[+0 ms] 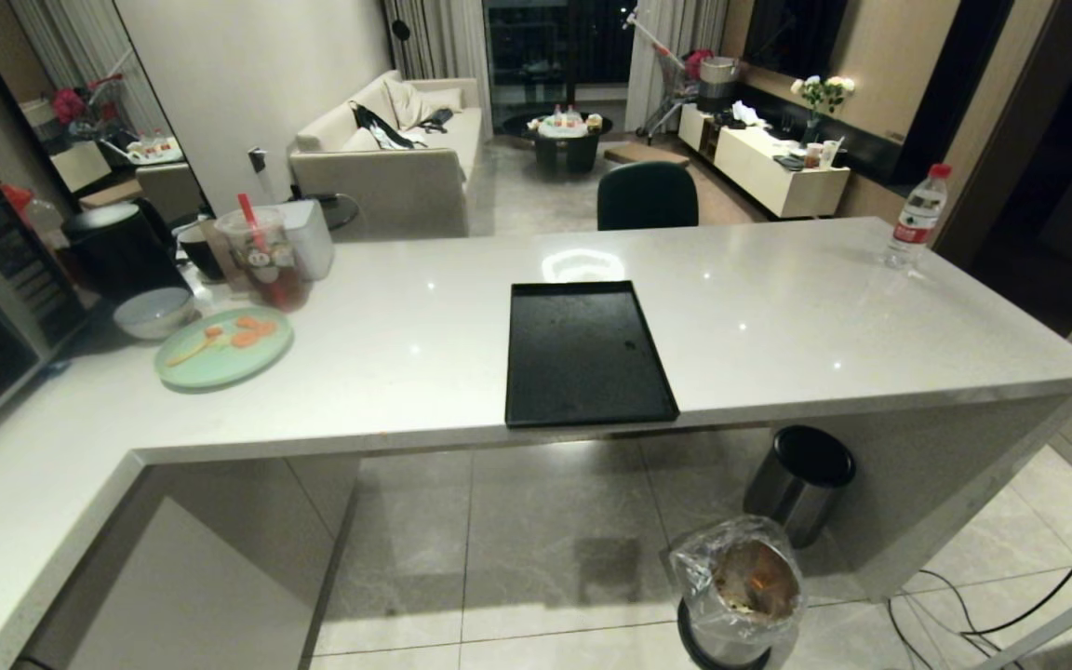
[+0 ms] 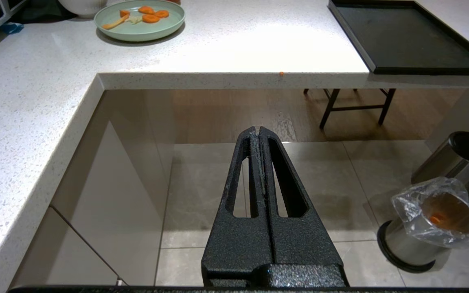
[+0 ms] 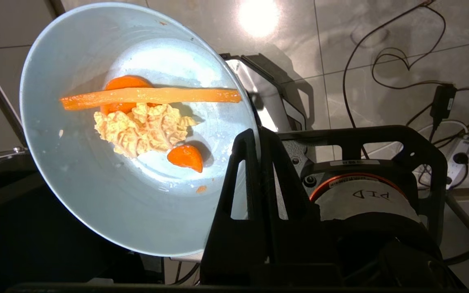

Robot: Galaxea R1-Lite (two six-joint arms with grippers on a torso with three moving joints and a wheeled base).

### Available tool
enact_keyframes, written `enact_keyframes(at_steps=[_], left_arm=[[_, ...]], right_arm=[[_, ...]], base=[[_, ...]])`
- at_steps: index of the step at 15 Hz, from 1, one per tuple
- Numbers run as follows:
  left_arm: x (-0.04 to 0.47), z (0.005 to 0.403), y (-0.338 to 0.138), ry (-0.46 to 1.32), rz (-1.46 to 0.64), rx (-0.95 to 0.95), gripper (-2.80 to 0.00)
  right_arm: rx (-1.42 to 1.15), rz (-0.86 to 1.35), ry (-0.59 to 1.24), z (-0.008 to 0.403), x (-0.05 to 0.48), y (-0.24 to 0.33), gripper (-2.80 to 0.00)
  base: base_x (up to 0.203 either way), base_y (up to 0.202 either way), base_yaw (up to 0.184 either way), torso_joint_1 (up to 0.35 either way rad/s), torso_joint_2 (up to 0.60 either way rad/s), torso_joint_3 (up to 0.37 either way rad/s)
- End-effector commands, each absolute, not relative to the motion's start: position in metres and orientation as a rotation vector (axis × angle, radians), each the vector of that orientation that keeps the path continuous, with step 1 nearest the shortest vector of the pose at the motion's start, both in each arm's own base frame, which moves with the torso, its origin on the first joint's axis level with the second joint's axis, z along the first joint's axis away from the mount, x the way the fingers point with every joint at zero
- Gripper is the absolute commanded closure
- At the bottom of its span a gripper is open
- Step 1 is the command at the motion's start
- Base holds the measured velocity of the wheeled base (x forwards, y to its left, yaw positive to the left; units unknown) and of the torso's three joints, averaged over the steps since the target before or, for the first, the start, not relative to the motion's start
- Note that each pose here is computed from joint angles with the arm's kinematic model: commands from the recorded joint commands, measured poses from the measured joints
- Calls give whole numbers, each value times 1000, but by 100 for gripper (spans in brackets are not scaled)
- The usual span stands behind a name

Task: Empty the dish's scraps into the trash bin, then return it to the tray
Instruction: Move the bowl over the trash can

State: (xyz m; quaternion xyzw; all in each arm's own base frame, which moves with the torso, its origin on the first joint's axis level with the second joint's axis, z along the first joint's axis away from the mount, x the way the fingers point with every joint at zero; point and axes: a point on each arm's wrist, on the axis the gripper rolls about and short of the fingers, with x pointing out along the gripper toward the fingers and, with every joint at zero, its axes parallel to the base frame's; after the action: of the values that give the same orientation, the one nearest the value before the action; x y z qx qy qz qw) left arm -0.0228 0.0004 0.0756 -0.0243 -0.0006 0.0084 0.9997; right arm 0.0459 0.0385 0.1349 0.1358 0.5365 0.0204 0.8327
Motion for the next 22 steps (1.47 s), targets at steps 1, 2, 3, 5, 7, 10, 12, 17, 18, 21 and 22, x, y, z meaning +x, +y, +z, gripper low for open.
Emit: enact_keyframes(at_steps=[1,2,3,5,7,10,12,17,18,21,22], left_arm=[[-23,76,0,0,16,-49,0],[-23,76,0,0,17,-49,0],[-23,76,0,-1,17,-49,0],[-23,76,0,-2,17,-49,0],[-23,76,0,-2,17,-49,0],[-23,76,0,-1,17,-49,0],[-23,76,0,0,17,-49,0],[-23,76,0,0,17,-49,0],[-23,76,0,0,17,-49,0],[-23,76,0,0,17,-49,0],[-23,76,0,0,17,-49,0]], right_arm=[[290,39,1139,135,46,38,0],[289,40,1139,135,46,38,0],[287,39,1141,135,46,38,0],[287,37,1142,134,45,38,0],[267,46,1146,133,45,38,0],[256,42,1160,129,44,37,0],[258,43,1160,128,42,35,0],[260,48,1184,125,41,35,0],[260,47,1184,124,41,34,0],[258,48,1185,124,41,34,0],[258,48,1185,124,41,35,0]], base=[[0,0,0,0,0,0],[0,0,0,0,0,0],[0,0,0,0,0,0],[0,0,0,0,0,0],[0,0,0,0,0,0],[0,0,0,0,0,0],[0,0,0,0,0,0],[0,0,0,-92,220,134],[0,0,0,-133,341,197],[0,0,0,-130,350,205],[0,0,0,-139,354,222]])
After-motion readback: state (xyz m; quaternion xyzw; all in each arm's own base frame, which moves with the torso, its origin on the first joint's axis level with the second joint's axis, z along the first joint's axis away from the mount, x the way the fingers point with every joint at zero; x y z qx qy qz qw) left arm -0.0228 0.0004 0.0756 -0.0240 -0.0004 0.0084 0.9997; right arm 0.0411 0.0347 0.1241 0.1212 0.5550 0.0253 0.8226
